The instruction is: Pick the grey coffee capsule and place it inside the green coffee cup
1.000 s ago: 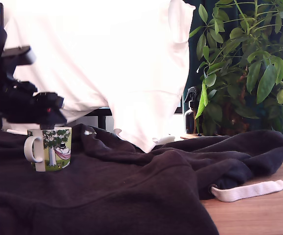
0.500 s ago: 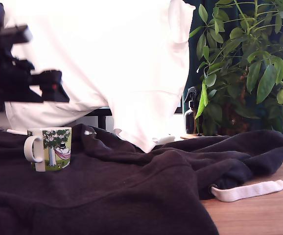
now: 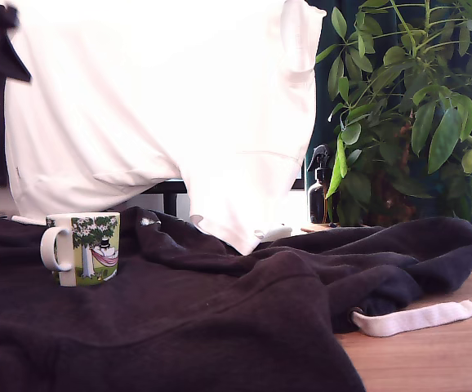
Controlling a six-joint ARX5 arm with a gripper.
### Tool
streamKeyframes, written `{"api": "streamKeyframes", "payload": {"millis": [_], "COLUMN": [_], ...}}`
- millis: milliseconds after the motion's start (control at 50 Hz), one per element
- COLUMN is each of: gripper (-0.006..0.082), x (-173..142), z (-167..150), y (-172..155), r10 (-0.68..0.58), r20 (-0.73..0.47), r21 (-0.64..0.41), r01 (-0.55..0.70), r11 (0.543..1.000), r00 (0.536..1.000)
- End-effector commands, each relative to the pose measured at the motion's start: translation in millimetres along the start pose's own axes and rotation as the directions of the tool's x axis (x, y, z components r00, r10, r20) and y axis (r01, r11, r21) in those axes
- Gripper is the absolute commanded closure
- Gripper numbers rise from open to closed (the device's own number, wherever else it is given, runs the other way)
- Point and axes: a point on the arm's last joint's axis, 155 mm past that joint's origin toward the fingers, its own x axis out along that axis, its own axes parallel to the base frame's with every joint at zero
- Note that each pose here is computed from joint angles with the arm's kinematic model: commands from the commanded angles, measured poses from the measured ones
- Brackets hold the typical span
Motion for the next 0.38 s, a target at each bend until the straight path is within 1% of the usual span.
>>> {"api": "streamKeyframes", "payload": {"millis": [0, 180, 360], "gripper": [0.0791, 0.0791, 0.0791], "x": [-5, -16, -19], "z": [1, -4, -2], "y": [-1, -7, -8], "r10": [-0.007, -0.023, -0.027], "r20": [-0.001, -0.032, -0.026], "r21": [-0.011, -0.022, -0.021], "r01": [0.007, 0.023, 0.027], "r11": [1.000, 0.999, 0.999], "r00": [1.000, 0.999, 0.999]}}
